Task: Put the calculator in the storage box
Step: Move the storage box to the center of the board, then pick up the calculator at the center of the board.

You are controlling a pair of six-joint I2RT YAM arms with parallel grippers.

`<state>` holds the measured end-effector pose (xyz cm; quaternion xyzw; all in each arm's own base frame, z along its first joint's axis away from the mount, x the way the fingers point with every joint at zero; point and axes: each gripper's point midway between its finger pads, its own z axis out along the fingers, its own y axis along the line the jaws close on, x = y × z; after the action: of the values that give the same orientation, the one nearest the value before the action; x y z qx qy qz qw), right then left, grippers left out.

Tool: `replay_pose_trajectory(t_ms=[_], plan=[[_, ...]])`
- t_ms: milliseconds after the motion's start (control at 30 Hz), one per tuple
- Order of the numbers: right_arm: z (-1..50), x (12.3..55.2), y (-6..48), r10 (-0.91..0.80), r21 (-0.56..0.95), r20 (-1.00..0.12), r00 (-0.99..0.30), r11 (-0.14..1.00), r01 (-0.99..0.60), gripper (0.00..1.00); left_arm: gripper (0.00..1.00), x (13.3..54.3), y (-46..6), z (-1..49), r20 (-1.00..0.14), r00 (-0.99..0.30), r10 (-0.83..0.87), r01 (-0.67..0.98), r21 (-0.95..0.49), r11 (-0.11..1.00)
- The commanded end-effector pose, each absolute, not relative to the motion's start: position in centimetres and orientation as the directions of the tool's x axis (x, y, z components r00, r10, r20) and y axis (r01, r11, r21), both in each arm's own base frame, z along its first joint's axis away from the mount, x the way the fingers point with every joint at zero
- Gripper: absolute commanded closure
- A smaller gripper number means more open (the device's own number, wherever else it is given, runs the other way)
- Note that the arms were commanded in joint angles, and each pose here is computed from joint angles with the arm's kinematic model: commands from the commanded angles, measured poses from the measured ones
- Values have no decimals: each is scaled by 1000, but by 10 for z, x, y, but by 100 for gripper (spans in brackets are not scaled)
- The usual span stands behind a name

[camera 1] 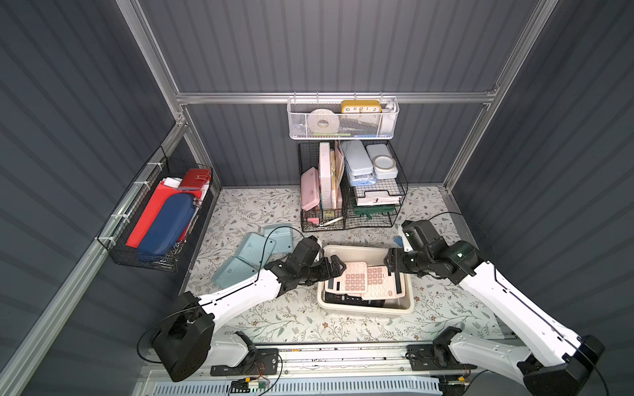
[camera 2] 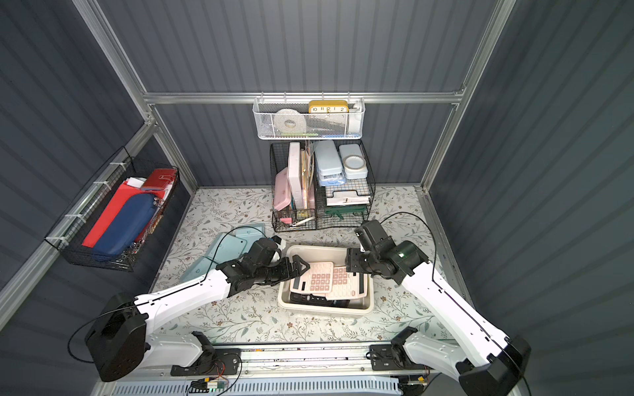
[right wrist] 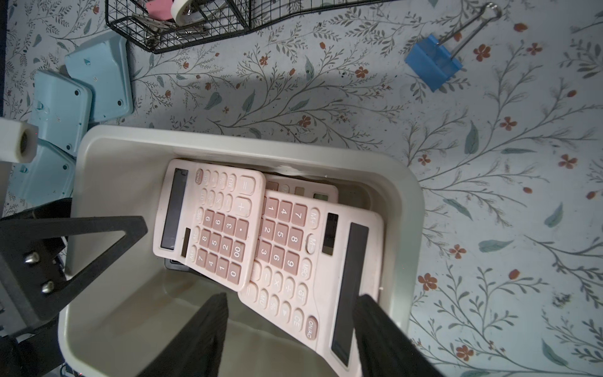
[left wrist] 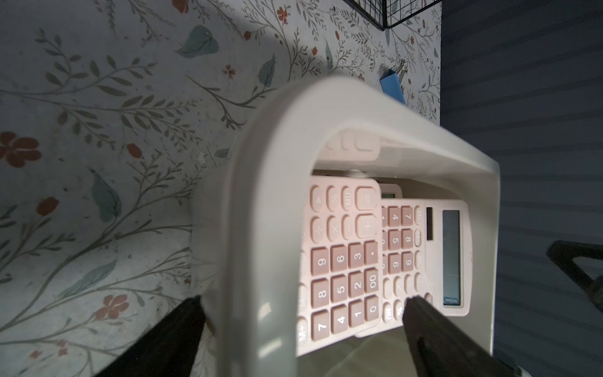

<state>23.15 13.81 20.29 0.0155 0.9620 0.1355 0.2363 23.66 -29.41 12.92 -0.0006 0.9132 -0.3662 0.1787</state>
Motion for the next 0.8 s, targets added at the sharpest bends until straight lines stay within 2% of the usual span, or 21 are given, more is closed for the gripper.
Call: replay_pose_trajectory(t_ms=[0,200,433,633,767], plan=[[211,230,141,84,300,-474,-877,951,-71,34,1,252,-283,164,-389,-897,-212,109,-658,745],[235,231,174,61,447,-516,-854,870,-208,31,1,298,-208,182,-473,-830,-297,22,-559,829],[267,240,230,67,632,-531,-845,696,-342,23,1,374,-125,187,-560,-719,-412,-153,-451,880],[274,245,278,-11,641,-532,-847,648,-412,21,1,428,-58,183,-593,-629,-503,-282,-429,858],[272,245,314,-68,644,-526,-848,619,-449,21,1,445,-5,159,-563,-600,-569,-369,-437,821]])
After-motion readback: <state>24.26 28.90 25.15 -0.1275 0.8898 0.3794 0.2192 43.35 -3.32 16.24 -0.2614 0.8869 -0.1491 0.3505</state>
